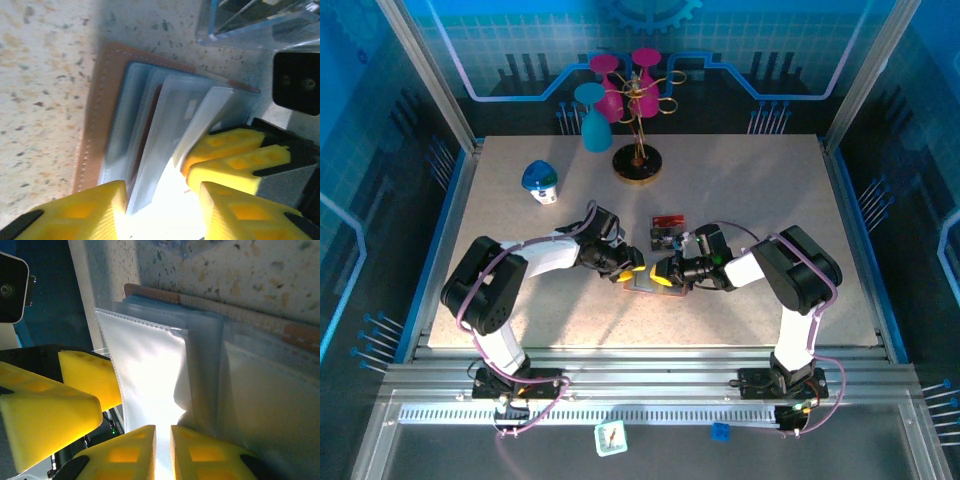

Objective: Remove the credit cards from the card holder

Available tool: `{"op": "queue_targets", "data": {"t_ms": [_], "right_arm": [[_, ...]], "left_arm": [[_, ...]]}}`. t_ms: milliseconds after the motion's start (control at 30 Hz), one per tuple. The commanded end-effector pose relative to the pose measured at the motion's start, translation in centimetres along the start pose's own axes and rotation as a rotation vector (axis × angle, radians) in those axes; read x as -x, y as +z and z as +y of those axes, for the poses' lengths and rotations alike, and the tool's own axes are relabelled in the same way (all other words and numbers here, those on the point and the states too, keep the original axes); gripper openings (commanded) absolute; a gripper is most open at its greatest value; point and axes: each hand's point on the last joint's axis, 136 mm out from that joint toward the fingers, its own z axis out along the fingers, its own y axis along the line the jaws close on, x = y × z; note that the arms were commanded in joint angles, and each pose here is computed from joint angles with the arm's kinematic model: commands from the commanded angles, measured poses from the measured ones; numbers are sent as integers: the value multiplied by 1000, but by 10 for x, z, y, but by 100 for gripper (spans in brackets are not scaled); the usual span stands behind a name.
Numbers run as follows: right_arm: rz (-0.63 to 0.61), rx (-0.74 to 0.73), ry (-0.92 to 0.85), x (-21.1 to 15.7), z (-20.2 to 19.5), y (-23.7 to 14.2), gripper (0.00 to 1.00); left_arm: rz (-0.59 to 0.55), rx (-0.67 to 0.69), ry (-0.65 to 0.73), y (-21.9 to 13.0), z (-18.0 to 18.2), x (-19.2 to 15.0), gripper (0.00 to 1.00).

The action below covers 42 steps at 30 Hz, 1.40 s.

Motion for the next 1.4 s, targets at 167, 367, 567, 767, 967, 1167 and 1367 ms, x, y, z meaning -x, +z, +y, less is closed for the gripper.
{"op": "queue_targets", "data": {"t_ms": [167, 367, 567, 767, 967, 1167, 1367], "right_arm": [[26, -68, 39, -13, -19, 2, 16], [27, -67, 37, -13, -18, 2, 16], [28, -70, 38, -14, -19, 1, 16], [27, -70, 40, -14, -19, 1, 16], [27, -56, 29, -13, -15, 1, 17], [3, -20, -7, -11, 4, -6, 19], [-51, -52, -62, -4, 27, -33, 24]], "left_arm": [[-35, -3, 55, -17, -15, 1, 42], [-2, -43, 27, -5, -16, -1, 37], [20, -41, 18, 2, -13, -4, 35], [27, -35, 13, 5, -11, -5, 34], [33, -72, 15, 6, -17, -5, 31], [37, -104, 14, 6, -26, -4, 29], [38, -111, 25, 4, -31, -3, 30]]}}
